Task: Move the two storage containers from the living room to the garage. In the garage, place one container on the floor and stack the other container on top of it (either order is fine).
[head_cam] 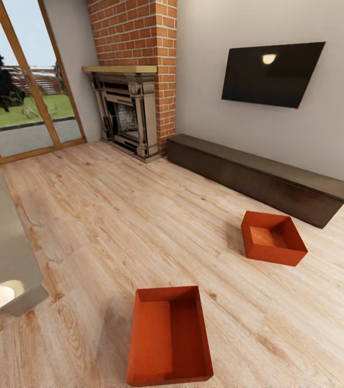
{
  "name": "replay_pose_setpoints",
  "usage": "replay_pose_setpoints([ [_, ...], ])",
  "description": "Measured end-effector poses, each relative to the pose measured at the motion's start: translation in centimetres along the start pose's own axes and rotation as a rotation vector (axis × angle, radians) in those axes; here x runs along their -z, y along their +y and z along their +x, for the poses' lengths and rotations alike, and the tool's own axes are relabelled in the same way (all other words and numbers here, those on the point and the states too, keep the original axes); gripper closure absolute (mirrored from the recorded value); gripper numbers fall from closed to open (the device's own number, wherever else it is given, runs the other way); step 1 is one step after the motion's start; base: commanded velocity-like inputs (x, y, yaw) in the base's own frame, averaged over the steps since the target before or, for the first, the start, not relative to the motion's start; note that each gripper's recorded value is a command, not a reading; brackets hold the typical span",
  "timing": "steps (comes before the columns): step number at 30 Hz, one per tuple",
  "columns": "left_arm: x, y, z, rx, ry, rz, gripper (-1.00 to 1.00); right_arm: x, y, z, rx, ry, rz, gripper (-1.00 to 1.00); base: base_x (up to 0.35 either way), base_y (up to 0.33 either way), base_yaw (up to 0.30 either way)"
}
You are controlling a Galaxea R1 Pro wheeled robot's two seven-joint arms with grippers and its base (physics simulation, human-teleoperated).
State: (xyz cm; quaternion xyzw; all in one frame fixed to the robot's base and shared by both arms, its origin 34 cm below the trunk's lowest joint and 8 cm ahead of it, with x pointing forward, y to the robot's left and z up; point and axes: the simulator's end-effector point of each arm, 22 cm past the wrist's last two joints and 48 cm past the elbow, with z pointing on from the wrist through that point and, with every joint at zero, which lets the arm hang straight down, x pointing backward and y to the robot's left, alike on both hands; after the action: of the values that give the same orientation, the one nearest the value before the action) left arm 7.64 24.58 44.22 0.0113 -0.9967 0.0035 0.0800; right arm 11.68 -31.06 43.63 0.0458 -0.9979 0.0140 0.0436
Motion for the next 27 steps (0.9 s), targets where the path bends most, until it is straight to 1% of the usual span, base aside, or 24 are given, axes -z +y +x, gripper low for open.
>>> replay_pose_setpoints([
  [27, 0.0, 0.0, 1.7, 0.000, 0.043, -0.001, -1.00, 0.0, 0.1, 1.7, 0.001, 0.043, -0.004, -1.00, 0.000, 0.000, 0.000],
])
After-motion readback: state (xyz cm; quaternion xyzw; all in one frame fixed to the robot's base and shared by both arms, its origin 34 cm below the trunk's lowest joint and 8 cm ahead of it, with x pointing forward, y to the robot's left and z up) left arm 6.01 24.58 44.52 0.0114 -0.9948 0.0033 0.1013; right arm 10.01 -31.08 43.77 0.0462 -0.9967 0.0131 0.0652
